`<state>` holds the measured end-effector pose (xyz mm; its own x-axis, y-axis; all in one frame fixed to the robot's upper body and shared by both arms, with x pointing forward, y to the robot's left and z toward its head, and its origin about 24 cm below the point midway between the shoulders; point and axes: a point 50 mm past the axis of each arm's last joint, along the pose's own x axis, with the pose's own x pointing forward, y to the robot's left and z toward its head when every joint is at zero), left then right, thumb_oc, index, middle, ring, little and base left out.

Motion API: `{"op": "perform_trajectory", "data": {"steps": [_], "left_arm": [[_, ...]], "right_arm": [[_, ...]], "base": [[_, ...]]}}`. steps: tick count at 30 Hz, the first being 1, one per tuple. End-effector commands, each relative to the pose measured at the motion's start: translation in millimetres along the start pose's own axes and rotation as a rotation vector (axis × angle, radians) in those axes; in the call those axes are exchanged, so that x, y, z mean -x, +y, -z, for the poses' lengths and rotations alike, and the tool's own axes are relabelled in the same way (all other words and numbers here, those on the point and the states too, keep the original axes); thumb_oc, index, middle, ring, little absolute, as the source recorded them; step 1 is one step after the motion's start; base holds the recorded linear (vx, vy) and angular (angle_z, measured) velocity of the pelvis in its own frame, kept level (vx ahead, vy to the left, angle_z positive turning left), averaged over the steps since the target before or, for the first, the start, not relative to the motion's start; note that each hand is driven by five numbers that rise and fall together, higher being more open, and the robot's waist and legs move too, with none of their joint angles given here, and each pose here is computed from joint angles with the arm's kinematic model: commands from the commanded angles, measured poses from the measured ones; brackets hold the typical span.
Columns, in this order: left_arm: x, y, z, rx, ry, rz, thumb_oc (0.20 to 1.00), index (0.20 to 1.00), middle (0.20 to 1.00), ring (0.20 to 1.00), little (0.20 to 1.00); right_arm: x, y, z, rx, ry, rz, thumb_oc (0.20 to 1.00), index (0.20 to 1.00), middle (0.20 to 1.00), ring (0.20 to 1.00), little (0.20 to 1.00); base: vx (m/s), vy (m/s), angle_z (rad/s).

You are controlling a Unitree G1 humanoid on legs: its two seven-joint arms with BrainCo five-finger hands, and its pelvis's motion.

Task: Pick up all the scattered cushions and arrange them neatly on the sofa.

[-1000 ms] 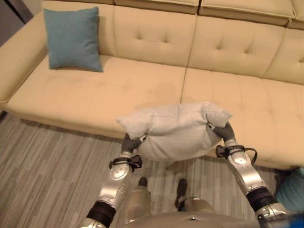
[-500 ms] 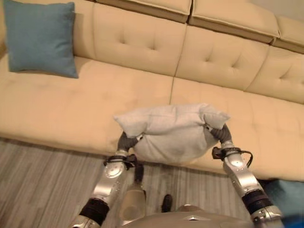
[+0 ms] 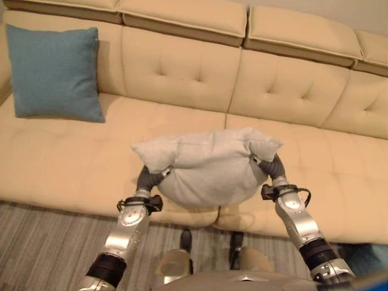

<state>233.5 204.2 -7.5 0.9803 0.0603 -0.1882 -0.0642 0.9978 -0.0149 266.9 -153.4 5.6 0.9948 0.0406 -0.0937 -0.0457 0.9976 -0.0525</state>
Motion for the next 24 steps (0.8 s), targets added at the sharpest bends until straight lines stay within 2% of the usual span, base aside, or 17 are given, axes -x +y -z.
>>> {"op": "perform_trajectory", "data": {"steps": [1,6,12,18,21,22,24], "left_arm": [[-5.2,-34.6,-37.3,0.07,-0.214,0.15,0.2,0.2,0.2,0.2,0.2],[-5.5,-37.7,-37.2,0.077,-0.209,0.158,0.2,0.2,0.2,0.2,0.2],[-13.4,-44.8,-58.6,0.079,-0.293,0.16,0.2,0.2,0.2,0.2,0.2],[-30.7,-60.4,-102.4,0.106,-0.451,0.159,0.2,0.2,0.2,0.2,0.2],[-45.2,-75.5,-147.5,0.111,-0.596,0.164,0.2,0.2,0.2,0.2,0.2],[-52.9,-79.0,-174.7,0.094,-0.676,0.153,0.2,0.2,0.2,0.2,0.2],[-53.3,-79.2,-175.8,0.095,-0.679,0.153,0.2,0.2,0.2,0.2,0.2]], "right_arm": [[-11.5,-17.2,-53.2,0.023,-0.26,0.021,0.2,0.2,0.2,0.2,0.2],[-6.3,-23.2,-50.8,0.033,-0.249,0.029,0.2,0.2,0.2,0.2,0.2],[-7.1,-18.4,-66.8,0.012,-0.319,0.028,0.2,0.2,0.2,0.2,0.2],[-24.6,7.2,-110.9,-0.021,-0.474,-0.024,0.2,0.2,0.2,0.2,0.2],[-38.8,27.6,-154.2,0.008,-0.611,-0.061,0.2,0.2,0.2,0.2,0.2],[-47.2,34.2,-175.4,0.021,-0.663,-0.058,0.2,0.2,0.2,0.2,0.2],[-47.7,34.2,-176.5,0.021,-0.666,-0.058,0.2,0.2,0.2,0.2,0.2]], "base": [[0.21,-0.117,0.32],[0.13,-0.058,0.14],[0.09,-0.021,-0.05],[-0.01,-0.007,0.0],[-0.15,-0.017,0.01],[-0.14,0.0,0.0],[-0.05,0.002,-0.02]]}}
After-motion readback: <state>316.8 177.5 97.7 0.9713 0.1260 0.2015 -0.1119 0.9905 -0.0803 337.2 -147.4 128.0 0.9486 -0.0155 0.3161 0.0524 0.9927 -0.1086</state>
